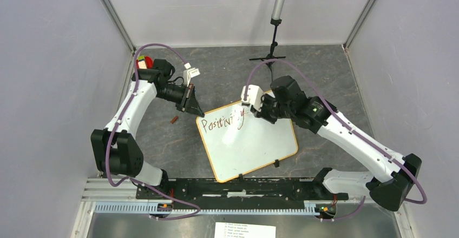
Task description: Write a sentence on the whiteboard
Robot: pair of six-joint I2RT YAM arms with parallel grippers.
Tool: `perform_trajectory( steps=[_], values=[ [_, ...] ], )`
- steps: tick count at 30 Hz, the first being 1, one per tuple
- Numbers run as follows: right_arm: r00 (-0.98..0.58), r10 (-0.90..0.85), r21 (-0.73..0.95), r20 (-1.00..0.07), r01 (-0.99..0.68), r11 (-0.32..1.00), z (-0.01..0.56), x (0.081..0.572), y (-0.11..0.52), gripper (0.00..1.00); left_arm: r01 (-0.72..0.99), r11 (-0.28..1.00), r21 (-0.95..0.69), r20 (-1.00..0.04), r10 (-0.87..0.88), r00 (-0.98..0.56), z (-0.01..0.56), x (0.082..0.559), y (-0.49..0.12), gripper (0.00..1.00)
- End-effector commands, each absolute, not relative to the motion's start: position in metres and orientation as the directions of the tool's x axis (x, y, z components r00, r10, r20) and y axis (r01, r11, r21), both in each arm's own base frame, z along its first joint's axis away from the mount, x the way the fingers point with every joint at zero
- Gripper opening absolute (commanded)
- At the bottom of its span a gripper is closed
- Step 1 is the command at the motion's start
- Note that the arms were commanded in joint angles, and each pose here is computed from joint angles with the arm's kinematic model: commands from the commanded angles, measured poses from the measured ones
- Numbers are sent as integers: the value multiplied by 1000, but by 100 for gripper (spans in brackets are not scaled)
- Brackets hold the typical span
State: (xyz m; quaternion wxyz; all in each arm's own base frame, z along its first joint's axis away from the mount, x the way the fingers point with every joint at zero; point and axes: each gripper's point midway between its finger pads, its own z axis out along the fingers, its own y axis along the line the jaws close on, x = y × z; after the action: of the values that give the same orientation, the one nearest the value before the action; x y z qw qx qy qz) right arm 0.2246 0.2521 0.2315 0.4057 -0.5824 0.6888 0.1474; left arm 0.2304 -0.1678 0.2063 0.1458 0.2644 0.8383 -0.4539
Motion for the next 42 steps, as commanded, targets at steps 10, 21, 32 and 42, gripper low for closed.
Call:
perform_trajectory(
  steps=[10, 21, 32, 42],
  values=[
    [-59, -588, -181, -807, -922, 341, 253, 235, 219, 0, 577, 452, -681, -490, 304, -817, 211, 228, -168, 2],
    [-29, -557, -179, -830, -932, 315, 248, 235, 217, 0, 577, 452, -681, -488, 307, -817, 210, 228, -169, 2],
    [-6, -544, -187, -839, -936, 299, 250, 244, 229, 0, 580, 455, -676, -492, 308, -814, 211, 227, -168, 2],
    [0, -557, -217, -831, -921, 323, 248, 254, 233, 0, 578, 455, -678, -489, 307, -816, 211, 228, -169, 2]
  ],
)
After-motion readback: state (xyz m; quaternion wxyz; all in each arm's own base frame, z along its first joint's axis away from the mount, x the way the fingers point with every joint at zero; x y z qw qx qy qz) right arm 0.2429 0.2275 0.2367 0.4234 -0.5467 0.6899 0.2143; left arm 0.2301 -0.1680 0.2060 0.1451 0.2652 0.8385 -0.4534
